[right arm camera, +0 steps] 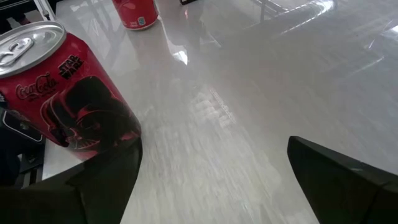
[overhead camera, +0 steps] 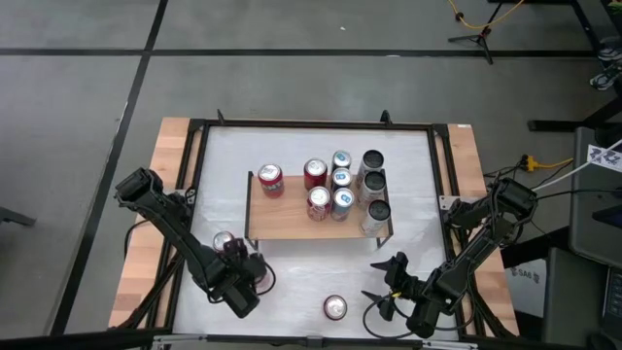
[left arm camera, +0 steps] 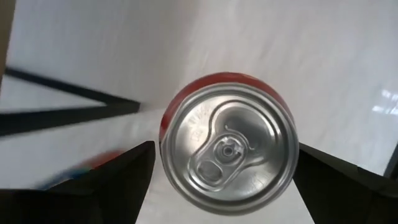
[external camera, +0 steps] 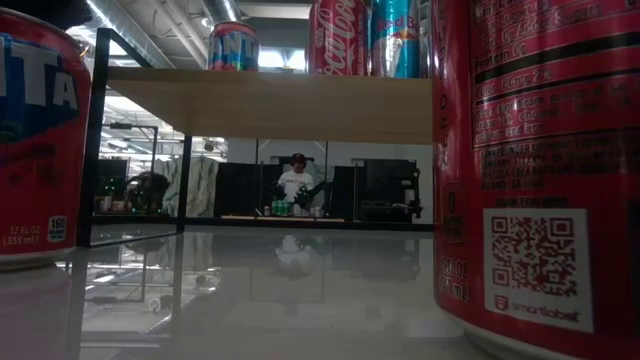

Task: Place canned beverage on shelf
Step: Put the bottom red soda can on the shelf aligned with the other red soda can

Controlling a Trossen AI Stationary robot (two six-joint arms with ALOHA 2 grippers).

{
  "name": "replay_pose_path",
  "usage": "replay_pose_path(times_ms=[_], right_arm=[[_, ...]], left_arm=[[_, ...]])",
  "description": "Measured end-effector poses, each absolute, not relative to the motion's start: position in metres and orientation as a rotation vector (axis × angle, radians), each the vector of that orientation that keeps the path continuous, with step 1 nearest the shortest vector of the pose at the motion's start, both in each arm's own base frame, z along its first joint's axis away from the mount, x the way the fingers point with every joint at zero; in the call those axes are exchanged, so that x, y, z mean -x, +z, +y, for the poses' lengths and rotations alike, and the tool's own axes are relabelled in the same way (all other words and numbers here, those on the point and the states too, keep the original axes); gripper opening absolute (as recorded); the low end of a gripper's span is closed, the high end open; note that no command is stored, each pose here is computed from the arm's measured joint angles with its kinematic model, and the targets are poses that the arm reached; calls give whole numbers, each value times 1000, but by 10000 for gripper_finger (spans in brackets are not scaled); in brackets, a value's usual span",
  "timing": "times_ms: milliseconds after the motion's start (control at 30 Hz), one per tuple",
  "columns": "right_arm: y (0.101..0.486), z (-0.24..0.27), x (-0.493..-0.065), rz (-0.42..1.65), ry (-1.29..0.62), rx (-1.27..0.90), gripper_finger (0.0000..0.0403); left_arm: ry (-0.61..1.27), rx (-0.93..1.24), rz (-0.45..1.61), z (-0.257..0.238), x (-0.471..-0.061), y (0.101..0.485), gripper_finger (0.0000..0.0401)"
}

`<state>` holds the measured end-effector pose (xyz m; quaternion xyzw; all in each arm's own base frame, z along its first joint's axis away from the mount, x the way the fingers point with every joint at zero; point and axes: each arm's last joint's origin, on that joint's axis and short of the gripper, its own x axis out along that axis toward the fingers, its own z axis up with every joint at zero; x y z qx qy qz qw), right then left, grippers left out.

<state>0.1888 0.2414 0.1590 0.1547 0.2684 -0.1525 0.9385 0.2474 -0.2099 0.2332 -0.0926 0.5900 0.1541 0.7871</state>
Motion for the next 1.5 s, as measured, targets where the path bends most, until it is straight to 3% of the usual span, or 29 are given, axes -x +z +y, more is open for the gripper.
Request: replay_pose_path(times_ms=[233,467,1500], right_arm=[[159,241,-189,548,-311,-317,392],[159,241,-189,548,-311,-316,392],[159,241,-189,548,-311,-316,392]], left_arm=[[220,49,1291,-210,-248,233,354],[259,-3,1217,-208,-250,234,353],[258,24,1193,-211,-254,231,353]])
